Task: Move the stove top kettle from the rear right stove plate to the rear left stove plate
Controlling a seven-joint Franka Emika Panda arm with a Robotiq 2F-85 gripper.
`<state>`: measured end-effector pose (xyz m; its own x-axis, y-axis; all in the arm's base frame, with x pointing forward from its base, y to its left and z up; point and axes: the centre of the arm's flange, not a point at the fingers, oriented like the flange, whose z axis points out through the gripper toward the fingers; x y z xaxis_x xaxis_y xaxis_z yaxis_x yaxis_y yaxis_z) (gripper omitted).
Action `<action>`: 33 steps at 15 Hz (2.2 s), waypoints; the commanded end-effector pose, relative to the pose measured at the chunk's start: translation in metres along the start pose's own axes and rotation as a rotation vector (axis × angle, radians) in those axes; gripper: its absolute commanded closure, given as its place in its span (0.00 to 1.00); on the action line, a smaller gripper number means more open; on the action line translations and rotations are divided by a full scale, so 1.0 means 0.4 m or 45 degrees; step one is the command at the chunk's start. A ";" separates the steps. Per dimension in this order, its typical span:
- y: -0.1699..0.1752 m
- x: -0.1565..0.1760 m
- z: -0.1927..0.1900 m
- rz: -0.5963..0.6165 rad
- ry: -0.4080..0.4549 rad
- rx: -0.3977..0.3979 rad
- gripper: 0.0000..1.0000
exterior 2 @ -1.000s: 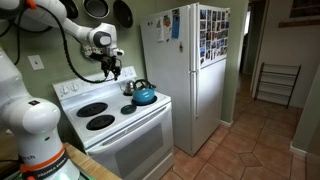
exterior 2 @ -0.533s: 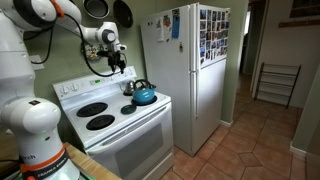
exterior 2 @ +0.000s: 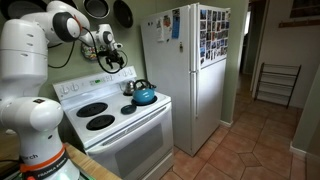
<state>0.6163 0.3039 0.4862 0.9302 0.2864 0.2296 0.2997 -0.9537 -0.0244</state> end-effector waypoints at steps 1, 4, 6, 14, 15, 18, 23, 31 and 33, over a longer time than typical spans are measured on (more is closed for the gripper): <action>-0.011 0.012 0.012 -0.012 0.003 -0.002 0.00; -0.011 0.030 0.026 -0.017 0.008 -0.002 0.00; -0.008 0.033 0.020 -0.019 0.015 -0.002 0.00; -0.046 0.130 0.170 0.018 0.176 0.160 0.00; -0.054 0.138 0.201 0.046 0.169 0.201 0.00; -0.063 0.158 0.279 0.175 0.121 0.234 0.00; -0.055 0.185 0.390 0.506 0.005 0.258 0.00; -0.072 0.235 0.475 0.626 0.191 0.299 0.00; -0.095 0.239 0.490 0.451 0.215 0.263 0.00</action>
<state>0.7208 0.3671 0.3294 0.9458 -0.2110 0.2467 -0.1100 -0.9233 -0.3680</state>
